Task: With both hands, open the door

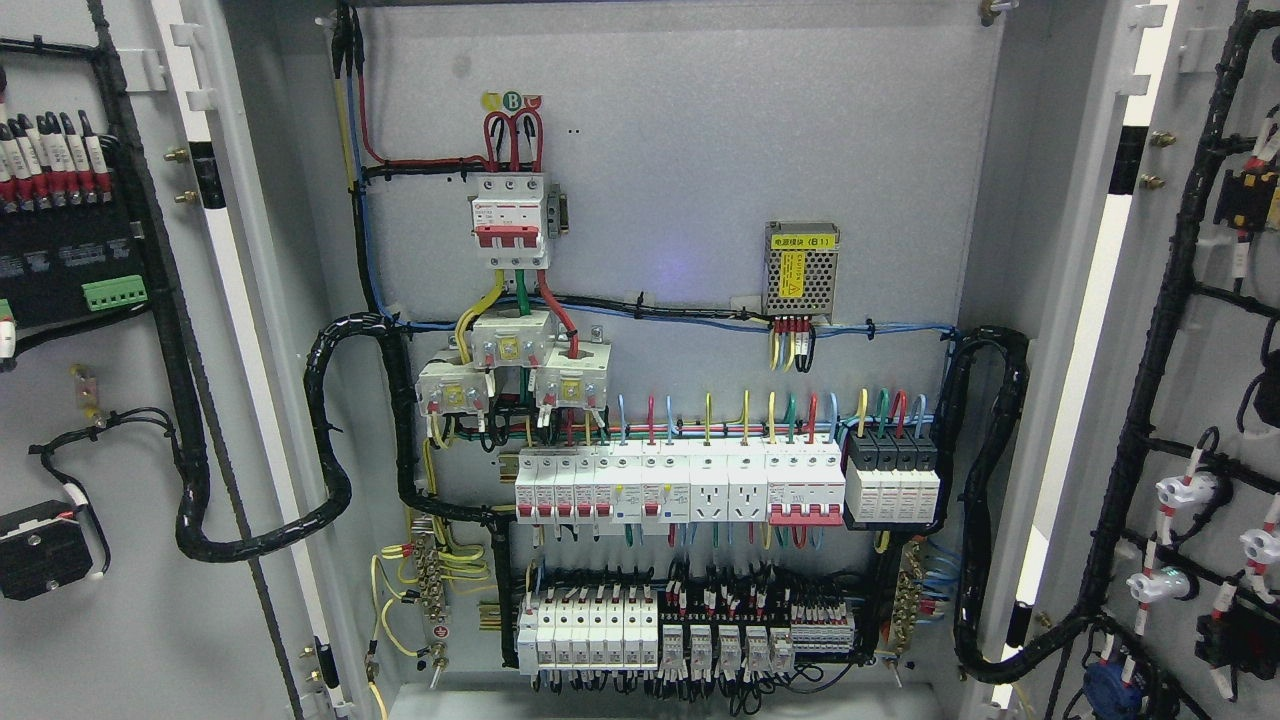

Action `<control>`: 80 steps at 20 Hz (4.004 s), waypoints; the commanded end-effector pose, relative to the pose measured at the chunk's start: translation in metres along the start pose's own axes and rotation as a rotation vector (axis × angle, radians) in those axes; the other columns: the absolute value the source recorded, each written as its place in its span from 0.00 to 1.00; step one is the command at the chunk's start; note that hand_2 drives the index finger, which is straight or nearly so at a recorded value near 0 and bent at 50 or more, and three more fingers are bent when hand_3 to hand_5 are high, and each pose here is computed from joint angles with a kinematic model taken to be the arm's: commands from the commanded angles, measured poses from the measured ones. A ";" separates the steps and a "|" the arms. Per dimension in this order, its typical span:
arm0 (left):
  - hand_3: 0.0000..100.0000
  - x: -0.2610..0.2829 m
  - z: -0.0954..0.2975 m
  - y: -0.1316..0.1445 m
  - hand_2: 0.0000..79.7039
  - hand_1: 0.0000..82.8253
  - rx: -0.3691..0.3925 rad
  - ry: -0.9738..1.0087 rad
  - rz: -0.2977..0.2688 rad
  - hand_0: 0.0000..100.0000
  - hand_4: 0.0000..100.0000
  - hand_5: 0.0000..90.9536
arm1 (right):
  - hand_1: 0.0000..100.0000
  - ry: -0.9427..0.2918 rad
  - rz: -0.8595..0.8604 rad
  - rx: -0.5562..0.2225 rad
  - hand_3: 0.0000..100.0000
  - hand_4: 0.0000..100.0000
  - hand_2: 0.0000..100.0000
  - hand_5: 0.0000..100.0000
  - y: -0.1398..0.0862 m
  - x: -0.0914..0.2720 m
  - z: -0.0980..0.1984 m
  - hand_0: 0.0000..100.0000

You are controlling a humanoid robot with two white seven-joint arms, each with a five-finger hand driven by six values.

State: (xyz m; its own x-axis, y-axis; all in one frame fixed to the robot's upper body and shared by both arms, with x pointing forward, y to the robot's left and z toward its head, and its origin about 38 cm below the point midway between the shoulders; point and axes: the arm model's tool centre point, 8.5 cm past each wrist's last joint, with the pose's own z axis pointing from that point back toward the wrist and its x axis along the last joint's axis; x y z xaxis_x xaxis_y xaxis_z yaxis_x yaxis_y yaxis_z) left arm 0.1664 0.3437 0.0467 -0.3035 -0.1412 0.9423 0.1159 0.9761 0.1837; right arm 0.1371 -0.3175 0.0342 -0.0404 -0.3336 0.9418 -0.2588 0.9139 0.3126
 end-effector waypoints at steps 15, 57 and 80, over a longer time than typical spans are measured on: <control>0.00 -0.153 0.257 -0.093 0.00 0.00 -0.144 0.917 0.126 0.00 0.00 0.00 | 0.00 0.743 0.019 -0.371 0.00 0.00 0.00 0.00 -0.021 -0.150 0.235 0.38; 0.00 -0.228 0.224 -0.180 0.00 0.00 -0.121 1.810 0.329 0.00 0.00 0.00 | 0.00 1.767 -0.021 -0.232 0.00 0.00 0.00 0.00 0.003 -0.286 0.195 0.38; 0.00 -0.227 0.226 -0.183 0.00 0.00 -0.114 1.815 0.341 0.00 0.00 0.00 | 0.00 1.764 -0.029 -0.228 0.00 0.00 0.00 0.00 0.004 -0.287 0.194 0.38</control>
State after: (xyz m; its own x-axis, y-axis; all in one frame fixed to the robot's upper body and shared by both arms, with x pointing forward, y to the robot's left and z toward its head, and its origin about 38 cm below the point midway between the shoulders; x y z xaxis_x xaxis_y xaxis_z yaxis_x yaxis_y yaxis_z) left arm 0.0017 0.2571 -0.2632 0.9990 -0.0264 0.0348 0.0290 0.9966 -0.0776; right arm -0.0382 -0.2471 -0.2601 0.9859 0.1338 -0.1005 -0.1094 0.9698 0.2178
